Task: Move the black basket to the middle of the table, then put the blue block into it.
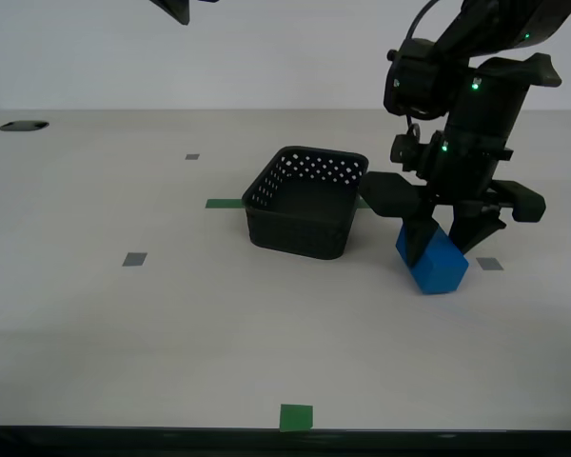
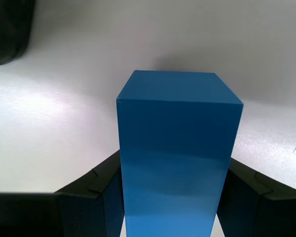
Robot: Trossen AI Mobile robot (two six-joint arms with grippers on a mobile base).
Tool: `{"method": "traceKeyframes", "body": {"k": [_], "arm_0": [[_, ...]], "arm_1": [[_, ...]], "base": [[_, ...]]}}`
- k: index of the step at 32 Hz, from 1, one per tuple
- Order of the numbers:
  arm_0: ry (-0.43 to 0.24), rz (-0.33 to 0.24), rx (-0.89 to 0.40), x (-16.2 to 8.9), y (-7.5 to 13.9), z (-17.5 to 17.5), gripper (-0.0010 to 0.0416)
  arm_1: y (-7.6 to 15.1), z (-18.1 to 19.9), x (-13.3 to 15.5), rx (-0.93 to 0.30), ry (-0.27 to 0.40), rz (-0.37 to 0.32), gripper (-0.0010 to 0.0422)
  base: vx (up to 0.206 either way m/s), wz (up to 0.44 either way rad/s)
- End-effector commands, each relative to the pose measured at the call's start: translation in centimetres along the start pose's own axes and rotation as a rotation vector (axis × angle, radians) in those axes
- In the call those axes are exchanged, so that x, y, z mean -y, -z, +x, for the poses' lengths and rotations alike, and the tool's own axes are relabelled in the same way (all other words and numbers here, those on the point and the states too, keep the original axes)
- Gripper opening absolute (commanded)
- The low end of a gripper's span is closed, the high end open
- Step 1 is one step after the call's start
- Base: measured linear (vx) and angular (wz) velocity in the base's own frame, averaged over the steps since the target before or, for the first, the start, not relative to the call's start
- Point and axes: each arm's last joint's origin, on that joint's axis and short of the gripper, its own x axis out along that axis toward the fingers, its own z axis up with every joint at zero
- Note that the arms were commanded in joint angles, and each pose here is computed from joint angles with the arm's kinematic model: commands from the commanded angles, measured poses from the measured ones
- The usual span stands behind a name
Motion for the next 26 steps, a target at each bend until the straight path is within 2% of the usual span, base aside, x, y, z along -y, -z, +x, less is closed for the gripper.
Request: {"method": "traceKeyframes", "body": {"k": [1, 2, 5, 12, 16, 20, 26], "arm_0": [[-0.017, -0.007, 0.032, -0.3, 0.0, -1.2, -0.0001], [-0.054, -0.014, 0.046, -0.7, 0.0, -2.4, -0.0001], [-0.1, -0.033, 0.088, -1.7, -0.6, -4.5, -0.0001], [-0.167, -0.091, 0.226, -4.7, -2.8, -9.1, -0.0001], [-0.237, -0.133, 0.381, -6.5, -4.7, -12.3, -0.0001], [-0.25, -0.14, 0.412, -6.7, -5.3, -12.0, -0.0001], [-0.236, -0.136, 0.379, -6.9, -7.5, -7.4, -0.0001]], "arm_1": [[0.0, 0.0, 0.0, 0.0, 0.001, 0.004, 0.0], [0.0, 0.0, 0.0, 0.0, 0.001, 0.004, 0.0], [0.0, 0.0, -0.1, 0.0, 0.001, 0.003, 0.0], [0.0, 0.0, -0.1, 0.0, 0.0, 0.002, 0.0], [0.0, 0.0, -0.1, 0.001, -0.001, 0.001, 0.0], [0.0, 0.0, -0.2, 0.002, -0.002, -0.001, 0.0], [0.0, 0.0, -0.2, -0.004, -0.001, -0.001, 0.0]], "base": [[0.0, 0.0], [0.0, 0.0], [0.0, 0.0], [0.0, 0.0], [0.0, 0.0], [0.0, 0.0], [0.0, 0.0]]}}
